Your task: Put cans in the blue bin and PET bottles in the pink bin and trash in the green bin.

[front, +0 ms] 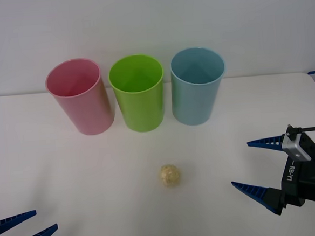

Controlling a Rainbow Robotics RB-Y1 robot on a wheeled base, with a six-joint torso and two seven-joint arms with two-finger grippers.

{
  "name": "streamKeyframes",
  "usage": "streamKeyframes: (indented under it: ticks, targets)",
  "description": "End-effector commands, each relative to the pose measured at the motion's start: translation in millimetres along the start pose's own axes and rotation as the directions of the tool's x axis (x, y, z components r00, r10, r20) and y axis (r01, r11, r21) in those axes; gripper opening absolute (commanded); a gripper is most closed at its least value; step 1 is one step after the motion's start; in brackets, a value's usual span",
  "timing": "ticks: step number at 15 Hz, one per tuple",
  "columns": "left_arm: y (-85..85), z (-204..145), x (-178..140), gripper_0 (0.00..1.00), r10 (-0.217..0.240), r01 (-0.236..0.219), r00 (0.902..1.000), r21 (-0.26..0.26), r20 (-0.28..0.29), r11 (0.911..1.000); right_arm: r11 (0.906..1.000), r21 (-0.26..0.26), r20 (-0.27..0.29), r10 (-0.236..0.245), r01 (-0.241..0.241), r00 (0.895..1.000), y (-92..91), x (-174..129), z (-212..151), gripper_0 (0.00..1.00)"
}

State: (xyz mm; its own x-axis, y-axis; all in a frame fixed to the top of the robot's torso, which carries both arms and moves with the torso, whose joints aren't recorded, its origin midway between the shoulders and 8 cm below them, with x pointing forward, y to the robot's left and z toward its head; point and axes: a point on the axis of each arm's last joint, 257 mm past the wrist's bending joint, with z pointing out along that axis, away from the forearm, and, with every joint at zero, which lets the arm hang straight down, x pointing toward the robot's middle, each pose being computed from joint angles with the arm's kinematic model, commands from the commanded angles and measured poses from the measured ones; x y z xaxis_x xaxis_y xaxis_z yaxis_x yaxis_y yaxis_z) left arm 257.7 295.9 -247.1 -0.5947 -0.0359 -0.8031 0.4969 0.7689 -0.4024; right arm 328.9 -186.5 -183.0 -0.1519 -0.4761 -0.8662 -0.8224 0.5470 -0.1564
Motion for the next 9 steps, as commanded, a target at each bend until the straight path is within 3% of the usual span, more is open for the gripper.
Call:
streamKeyframes:
  ticks: [1, 4, 5, 6, 9]
  targets:
    - [0.0, 0, 0, 1.00, 0.000, 0.000, 1.0000, 0.000, 0.000, 1.0000, 1.0000, 0.000, 0.000, 0.000, 0.000, 1.000, 0.0, 0, 0, 1.00]
    - [0.0, 0, 0, 1.00, 0.000, 0.000, 1.0000, 0.000, 0.000, 1.0000, 1.0000, 0.000, 0.000, 0.000, 0.000, 1.000, 0.0, 0, 0, 1.00]
    - [19.7, -14, 15, 1.00, -0.020, 0.018, 0.9994, -0.064, -0.030, 0.9978, 1.0000, 0.000, 0.000, 0.000, 0.000, 1.000, 0.0, 0, 0, 1.00]
    - [28.4, -19, 15, 1.00, 0.008, -0.013, 0.9986, -0.090, -0.052, 0.9958, 1.0000, 0.000, 0.000, 0.000, 0.000, 1.000, 0.0, 0, 0, 1.00]
    - [23.4, -18, 16, 1.00, 0.022, -0.028, 0.9969, -0.071, -0.075, 0.9971, 1.0000, 0.000, 0.000, 0.000, 0.000, 1.000, 0.0, 0, 0, 1.00]
